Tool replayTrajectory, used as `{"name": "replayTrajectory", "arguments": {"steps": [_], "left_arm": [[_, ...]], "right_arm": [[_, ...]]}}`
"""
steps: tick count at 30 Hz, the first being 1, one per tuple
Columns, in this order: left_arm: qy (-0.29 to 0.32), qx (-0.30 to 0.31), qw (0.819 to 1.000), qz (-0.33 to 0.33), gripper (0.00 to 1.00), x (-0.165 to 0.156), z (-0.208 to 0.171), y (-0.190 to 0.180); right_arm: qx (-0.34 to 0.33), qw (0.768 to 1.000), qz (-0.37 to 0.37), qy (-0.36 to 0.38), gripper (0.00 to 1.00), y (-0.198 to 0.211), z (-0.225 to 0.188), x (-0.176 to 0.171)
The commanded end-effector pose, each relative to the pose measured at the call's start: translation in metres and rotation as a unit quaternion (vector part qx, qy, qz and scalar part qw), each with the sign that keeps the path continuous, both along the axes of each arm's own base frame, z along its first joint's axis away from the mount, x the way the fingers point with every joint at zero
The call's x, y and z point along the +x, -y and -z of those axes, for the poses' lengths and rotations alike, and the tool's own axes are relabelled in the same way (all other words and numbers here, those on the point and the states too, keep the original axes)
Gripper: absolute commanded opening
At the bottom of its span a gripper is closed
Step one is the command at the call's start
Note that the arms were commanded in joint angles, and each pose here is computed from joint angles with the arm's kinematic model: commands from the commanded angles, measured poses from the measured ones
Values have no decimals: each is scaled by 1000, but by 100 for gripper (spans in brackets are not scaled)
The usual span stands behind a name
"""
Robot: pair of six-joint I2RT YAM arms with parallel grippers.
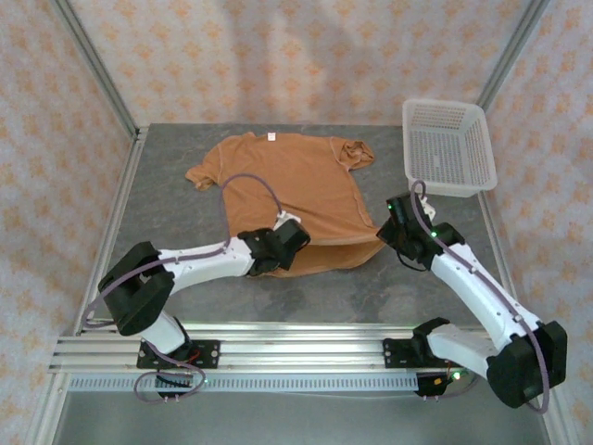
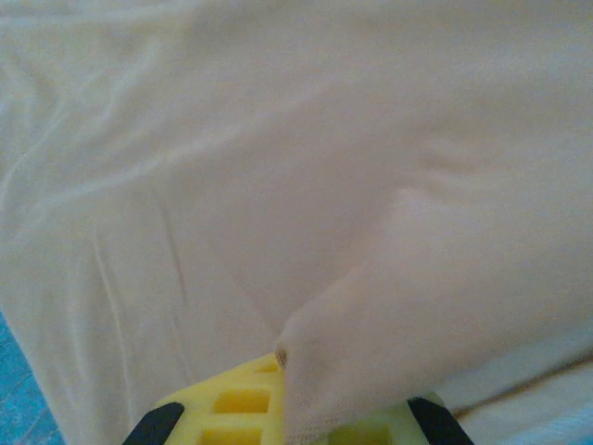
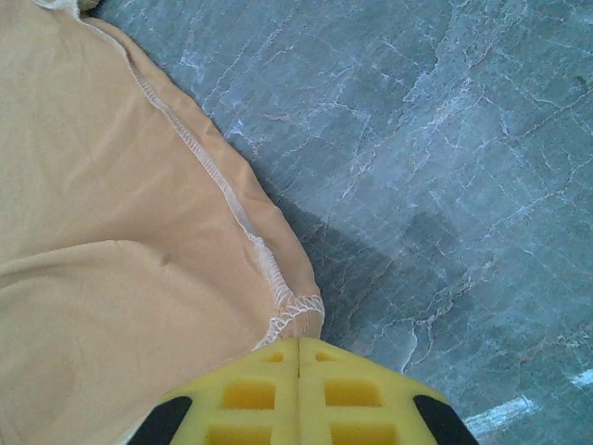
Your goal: Fold the inside-out t-shirt
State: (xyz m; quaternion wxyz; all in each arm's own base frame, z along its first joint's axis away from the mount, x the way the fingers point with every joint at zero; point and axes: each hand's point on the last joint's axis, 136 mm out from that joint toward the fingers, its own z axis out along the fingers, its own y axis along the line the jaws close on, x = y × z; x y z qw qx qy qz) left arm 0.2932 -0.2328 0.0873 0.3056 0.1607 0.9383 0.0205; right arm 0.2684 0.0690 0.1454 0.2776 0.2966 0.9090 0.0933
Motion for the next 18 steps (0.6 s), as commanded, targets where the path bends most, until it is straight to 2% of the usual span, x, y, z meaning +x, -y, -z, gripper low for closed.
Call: {"name": "replayTrajectory", "arguments": {"steps": [1,5,7,9,11,12,14,16,18], "left_arm": [[-37,-119,992,21,0,0,-53,50],[-100,-242,964,45,0,2,-88,115],[-142,-285,947,40,0,2,-86,141],[-172,-308,935,36,0,4,-77,159],[-183,-312,932,30,0,8,-69,168],[-187,-309,932,27,0,11,-65,170],[-192,-305,933,24,0,17,-60,174],[-201,-302,931,17,0,23,-53,179],[-205,-308,929,15,0,29,-55,183]], "right_arm": [[-8,1000,17,16,0,14,-4,23],[-4,999,40,-5,0,43,10,57],[4,999,40,-28,0,50,20,69],[17,998,28,-57,0,48,33,73],[46,996,10,-82,0,35,50,70],[53,994,5,-91,2,32,55,66],[53,994,-1,-94,19,32,54,54],[50,995,-11,-81,30,32,45,41],[57,996,-23,-66,32,30,38,27]]}}
